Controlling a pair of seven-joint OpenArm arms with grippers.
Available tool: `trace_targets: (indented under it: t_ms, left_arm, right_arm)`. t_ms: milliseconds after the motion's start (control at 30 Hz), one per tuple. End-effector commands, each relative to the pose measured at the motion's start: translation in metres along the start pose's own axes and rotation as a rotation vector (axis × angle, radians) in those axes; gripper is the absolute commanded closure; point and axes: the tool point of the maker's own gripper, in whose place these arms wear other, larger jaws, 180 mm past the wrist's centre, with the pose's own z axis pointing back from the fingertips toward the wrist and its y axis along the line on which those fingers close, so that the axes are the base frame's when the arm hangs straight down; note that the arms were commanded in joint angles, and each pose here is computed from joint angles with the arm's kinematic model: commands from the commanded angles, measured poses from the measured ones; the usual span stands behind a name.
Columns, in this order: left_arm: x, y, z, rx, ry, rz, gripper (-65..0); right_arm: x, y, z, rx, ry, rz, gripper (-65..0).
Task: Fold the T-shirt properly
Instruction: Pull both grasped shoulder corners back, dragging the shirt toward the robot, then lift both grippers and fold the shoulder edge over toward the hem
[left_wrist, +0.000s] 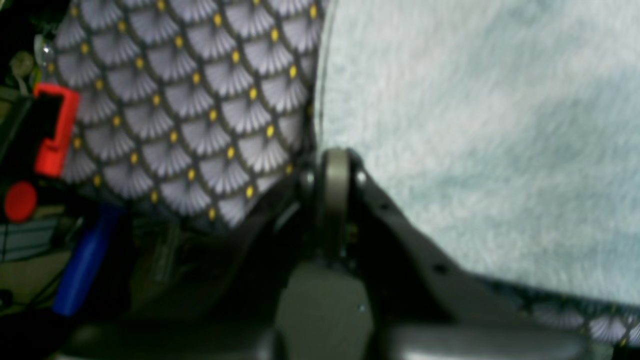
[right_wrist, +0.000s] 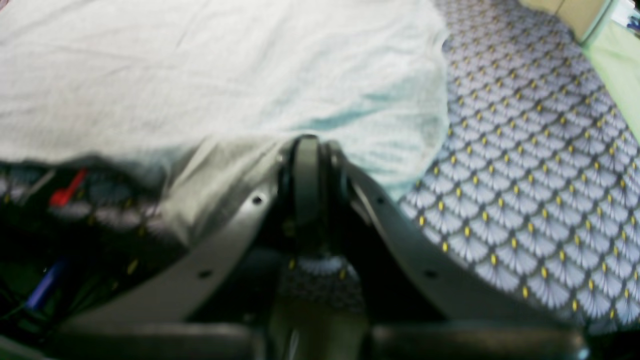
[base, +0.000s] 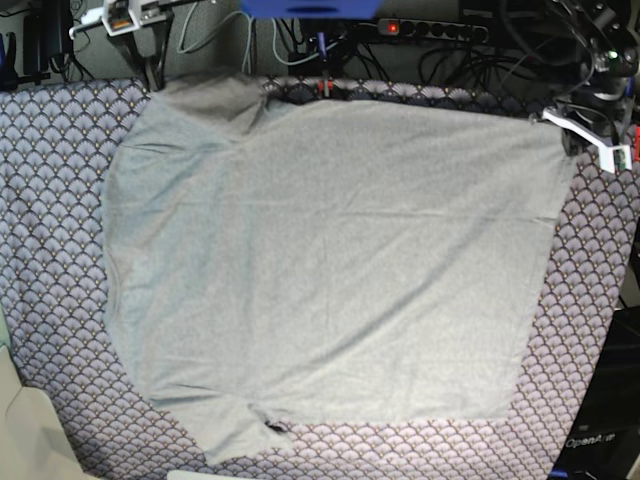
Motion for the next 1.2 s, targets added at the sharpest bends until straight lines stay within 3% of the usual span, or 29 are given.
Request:
trace_targets:
  t_ms: [0,167,500,667,900,1167]
  left_arm:
    - [0.016,0.002,0.001,0.005,-0.048,-0.008,0.0]
    - [0.034,0.0,-0.005,0.013,-0.083,-0.015,0.0]
    - [0.079,0.006,-0.023,0.135,-0.117,-0.093,0.0]
    - [0.084,0.001,-0.042,0.157,-0.08,-0.095,0.0]
    - [0.081,-0.043,-0.075,0.059,-0.017,-0.193,0.0]
    - [0.102,-0.086,-0.085,-0.004,-0.034,-0.334,0.0]
  right_arm:
    - [0.009,-0.001,-0.005,0.003,-0.033,0.003,0.0]
    - [0.007,0.0,-0.034,0.05,-0.013,0.001,0.0]
    - [0.027,-0.028,-0.094,0.054,-0.042,0.043,0.0]
    - [0.04,-0.042,-0.125,0.041,-0.041,0.071,0.0]
    - [0.056,-0.057,-0.158,0.036,-0.024,0.131,0.0]
    - [0.054,-0.079,-0.184,0.013,0.012,0.164,0.0]
